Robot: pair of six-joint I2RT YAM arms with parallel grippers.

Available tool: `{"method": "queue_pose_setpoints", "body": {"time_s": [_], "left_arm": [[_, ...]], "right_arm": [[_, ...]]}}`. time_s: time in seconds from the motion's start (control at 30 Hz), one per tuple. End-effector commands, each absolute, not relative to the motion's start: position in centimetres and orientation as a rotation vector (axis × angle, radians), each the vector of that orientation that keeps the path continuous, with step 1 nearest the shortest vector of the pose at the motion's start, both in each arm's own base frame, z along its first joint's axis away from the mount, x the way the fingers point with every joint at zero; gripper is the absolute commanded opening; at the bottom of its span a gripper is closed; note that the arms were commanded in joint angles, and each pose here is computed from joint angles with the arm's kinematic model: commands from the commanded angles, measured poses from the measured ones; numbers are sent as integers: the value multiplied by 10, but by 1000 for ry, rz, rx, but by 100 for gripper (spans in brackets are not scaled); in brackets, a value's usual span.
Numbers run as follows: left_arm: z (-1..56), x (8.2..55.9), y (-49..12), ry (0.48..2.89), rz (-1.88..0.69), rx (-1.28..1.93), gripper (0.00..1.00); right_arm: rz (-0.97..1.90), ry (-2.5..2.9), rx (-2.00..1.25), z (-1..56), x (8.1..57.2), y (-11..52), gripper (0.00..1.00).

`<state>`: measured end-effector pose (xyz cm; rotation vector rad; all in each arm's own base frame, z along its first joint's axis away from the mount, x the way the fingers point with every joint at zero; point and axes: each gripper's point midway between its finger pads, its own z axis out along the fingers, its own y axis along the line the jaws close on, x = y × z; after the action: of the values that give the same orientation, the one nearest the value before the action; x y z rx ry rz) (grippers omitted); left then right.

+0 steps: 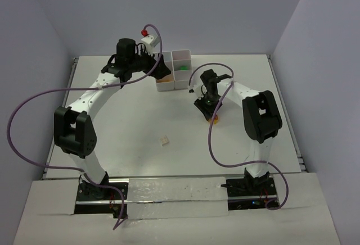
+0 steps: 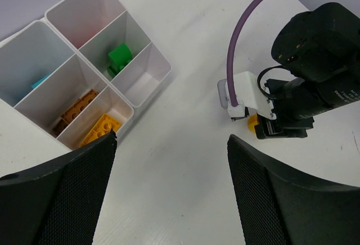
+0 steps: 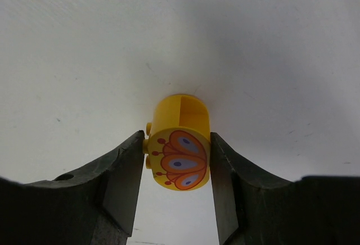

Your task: Sort the legos into containers by color

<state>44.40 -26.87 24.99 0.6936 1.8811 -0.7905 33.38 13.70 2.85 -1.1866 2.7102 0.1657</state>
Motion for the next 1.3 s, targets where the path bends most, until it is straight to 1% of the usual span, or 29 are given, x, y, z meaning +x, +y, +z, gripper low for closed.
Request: {"method": "queue_pose_setpoints", "body": {"time_s": [0.0,0.07,0.1,0.13,0.2,0.27,0.33,0.37,0.4,0.47,0.53,0.63,0.77,1.0,1.27], "left_arm": [[283,446,-253,1833,-784,605,86],[287,451,-244,1845,-794,545,87],[287,458,-229,1863,-797,479,96],[288,460,-225,1871,-810,441,99],[287,464,-205,1894,-828,340,99],[287,464,-192,1897,-816,298,99],[281,458,-181,1912,-787,287,99],[278,458,-178,1918,-778,284,99],[281,457,-175,1909,-768,285,99],[276,451,-166,1919,-733,278,99],[274,448,-160,1924,-718,270,99],[274,447,-151,1920,-698,248,99],[274,447,-141,1917,-680,221,99],[272,447,-136,1918,-683,208,99],[276,450,-135,1915,-681,215,99]], "right_arm": [[290,2576,-1173,67,350,166,0],[318,2508,-1124,85,364,177,0],[359,2401,-1071,106,385,193,0],[372,2356,-1054,117,391,199,0],[400,2201,-924,155,424,224,0],[365,2119,-866,177,447,237,0],[298,2020,-810,214,478,260,0],[277,2018,-801,214,485,266,0],[264,2047,-810,199,490,273,0],[220,2026,-764,208,516,294,0],[197,1994,-735,212,529,305,0],[177,1966,-715,214,535,316,0],[165,1948,-718,205,531,334,0],[155,1932,-675,198,534,351,0],[179,1938,-747,175,533,370,0]]}}
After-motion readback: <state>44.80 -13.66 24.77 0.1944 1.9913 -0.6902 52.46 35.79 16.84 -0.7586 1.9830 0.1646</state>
